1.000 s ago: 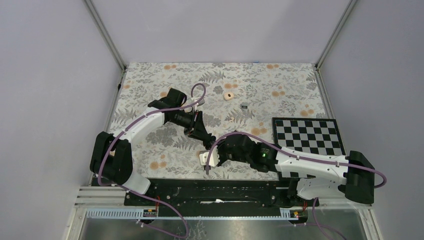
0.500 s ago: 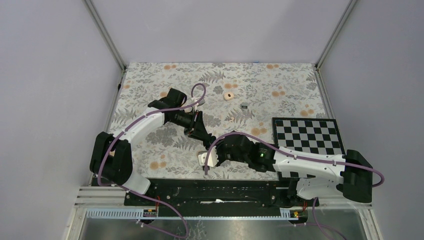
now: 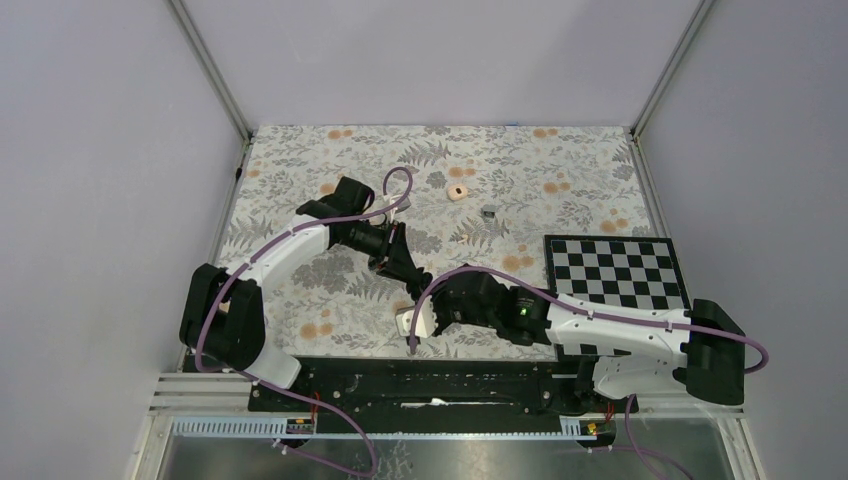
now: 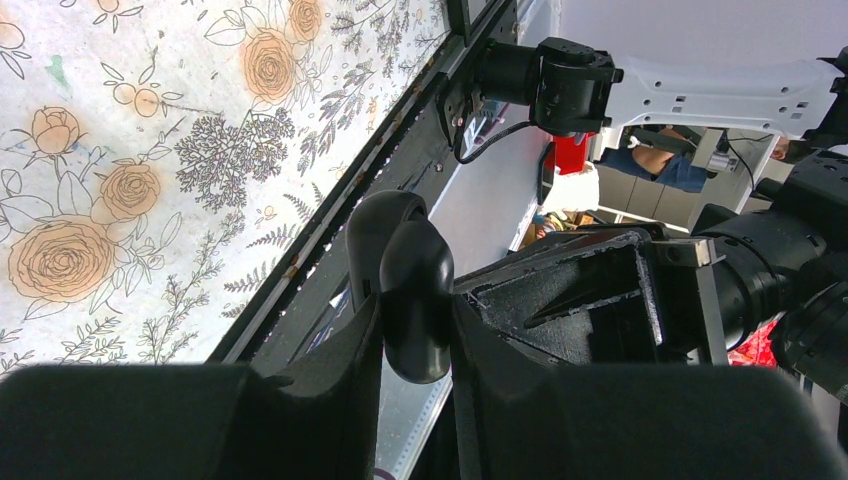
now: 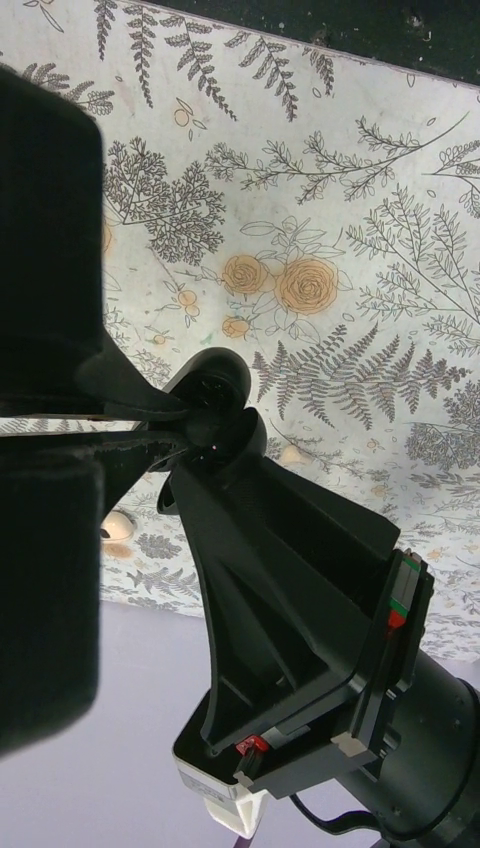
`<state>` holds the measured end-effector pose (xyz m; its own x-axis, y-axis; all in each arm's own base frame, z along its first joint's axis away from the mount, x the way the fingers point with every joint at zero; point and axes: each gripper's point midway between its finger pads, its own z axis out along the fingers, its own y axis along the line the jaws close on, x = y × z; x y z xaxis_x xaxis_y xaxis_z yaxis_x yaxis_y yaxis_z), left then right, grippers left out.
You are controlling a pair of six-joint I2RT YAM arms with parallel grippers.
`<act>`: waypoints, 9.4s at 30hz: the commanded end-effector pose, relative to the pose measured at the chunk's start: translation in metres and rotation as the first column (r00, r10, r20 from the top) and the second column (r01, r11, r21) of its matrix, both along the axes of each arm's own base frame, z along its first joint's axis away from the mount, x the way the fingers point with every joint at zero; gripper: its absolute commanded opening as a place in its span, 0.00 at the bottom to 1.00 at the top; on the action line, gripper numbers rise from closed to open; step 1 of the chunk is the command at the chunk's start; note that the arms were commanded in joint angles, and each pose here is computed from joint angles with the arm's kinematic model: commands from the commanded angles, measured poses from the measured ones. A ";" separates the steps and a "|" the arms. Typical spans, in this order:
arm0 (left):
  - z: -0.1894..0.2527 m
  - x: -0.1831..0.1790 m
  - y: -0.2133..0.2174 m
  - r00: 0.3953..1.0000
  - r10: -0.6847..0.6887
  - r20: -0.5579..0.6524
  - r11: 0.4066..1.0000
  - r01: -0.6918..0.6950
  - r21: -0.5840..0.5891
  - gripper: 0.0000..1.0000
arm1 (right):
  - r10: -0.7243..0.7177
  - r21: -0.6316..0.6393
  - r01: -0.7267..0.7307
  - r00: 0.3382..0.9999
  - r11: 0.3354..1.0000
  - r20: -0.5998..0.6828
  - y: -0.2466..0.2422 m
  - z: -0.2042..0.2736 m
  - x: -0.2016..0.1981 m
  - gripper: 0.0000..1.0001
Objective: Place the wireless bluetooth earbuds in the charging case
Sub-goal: Place the earbud in the charging case, then adjust the earbud with the charging case, then place the charging case at the center of the board.
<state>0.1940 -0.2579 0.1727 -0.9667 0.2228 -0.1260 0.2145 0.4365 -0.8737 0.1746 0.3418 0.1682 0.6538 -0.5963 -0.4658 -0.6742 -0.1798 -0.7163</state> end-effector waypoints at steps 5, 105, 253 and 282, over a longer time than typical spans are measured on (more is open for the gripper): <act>0.015 -0.006 -0.002 0.999 -0.023 0.039 0.998 0.025 -0.050 0.00 | 0.022 -0.039 -0.022 1.000 0.999 0.020 0.000 -0.004 -0.003 0.08; 0.005 -0.005 0.000 1.000 -0.009 0.030 1.000 0.009 -0.016 0.00 | 0.144 0.087 0.897 0.026 0.433 -0.989 0.017 0.035 -0.032 0.58; -0.121 0.239 0.046 0.882 0.448 0.145 0.883 -0.462 0.080 0.39 | -0.203 -0.049 0.991 -0.073 -0.121 -0.976 -0.172 0.001 0.046 0.78; 0.026 0.126 0.147 0.561 0.593 0.578 0.585 -0.793 0.169 0.75 | -0.786 -0.207 0.974 -0.059 0.089 -0.615 -0.110 -0.037 0.279 0.99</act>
